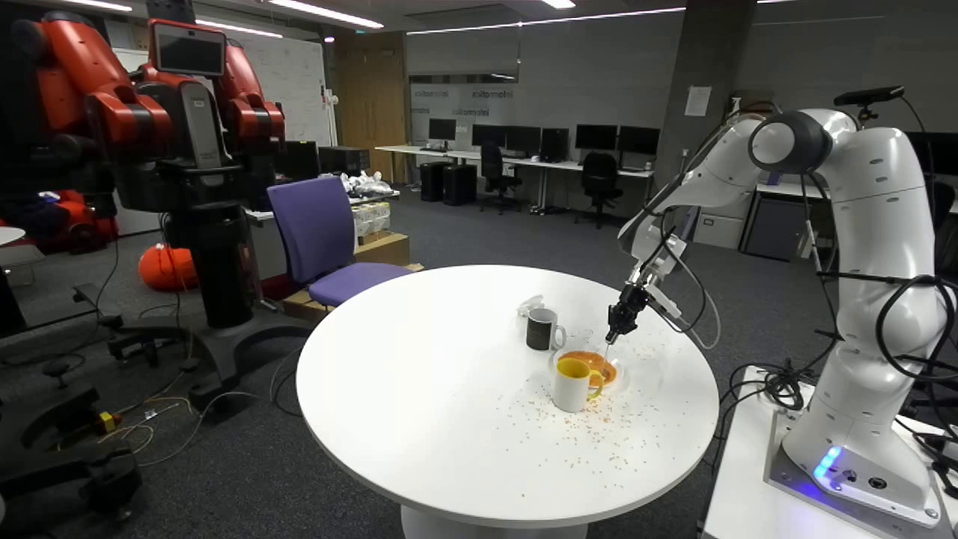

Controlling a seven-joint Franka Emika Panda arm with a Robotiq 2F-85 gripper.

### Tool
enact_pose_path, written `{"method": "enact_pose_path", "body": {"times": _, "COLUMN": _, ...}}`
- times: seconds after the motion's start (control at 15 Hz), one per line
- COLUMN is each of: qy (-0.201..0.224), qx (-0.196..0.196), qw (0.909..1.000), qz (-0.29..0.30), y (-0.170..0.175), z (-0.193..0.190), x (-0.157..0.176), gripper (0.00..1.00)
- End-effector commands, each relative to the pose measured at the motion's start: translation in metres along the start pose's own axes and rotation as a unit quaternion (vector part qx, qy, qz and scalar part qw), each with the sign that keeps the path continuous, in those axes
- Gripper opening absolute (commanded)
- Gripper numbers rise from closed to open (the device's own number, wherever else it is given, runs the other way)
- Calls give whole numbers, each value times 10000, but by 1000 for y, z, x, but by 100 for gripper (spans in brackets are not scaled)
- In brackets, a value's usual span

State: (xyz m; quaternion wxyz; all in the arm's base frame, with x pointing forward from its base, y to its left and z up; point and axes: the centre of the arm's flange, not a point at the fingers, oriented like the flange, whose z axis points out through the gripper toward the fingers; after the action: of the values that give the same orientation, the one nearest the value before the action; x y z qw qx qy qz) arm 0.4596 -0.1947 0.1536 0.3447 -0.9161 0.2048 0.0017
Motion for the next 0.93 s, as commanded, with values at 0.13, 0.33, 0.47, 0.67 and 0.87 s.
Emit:
{"method": "enact_pose_path", "body": {"times": 0.13, "qy": 449, "qx": -76, "qw": 9985, "qz": -304, "y": 0, "z": 3, "x": -9, "gripper": 1}}
{"method": "enact_pose_path", "body": {"times": 0.33, "qy": 539, "qx": -47, "qw": 9976, "qz": -435, "y": 2, "z": 3, "x": -9, "gripper": 1}}
{"method": "enact_pose_path", "body": {"times": 0.47, "qy": 561, "qx": -15, "qw": 9971, "qz": -506, "y": 2, "z": 3, "x": -10, "gripper": 1}}
{"method": "enact_pose_path", "body": {"times": 0.67, "qy": 604, "qx": 6, "qw": 9961, "qz": -635, "y": 3, "z": 1, "x": -11, "gripper": 1}}
{"method": "enact_pose_path", "body": {"times": 0.87, "qy": 645, "qx": 7, "qw": 9948, "qz": -783, "y": 3, "z": -2, "x": -13, "gripper": 1}}
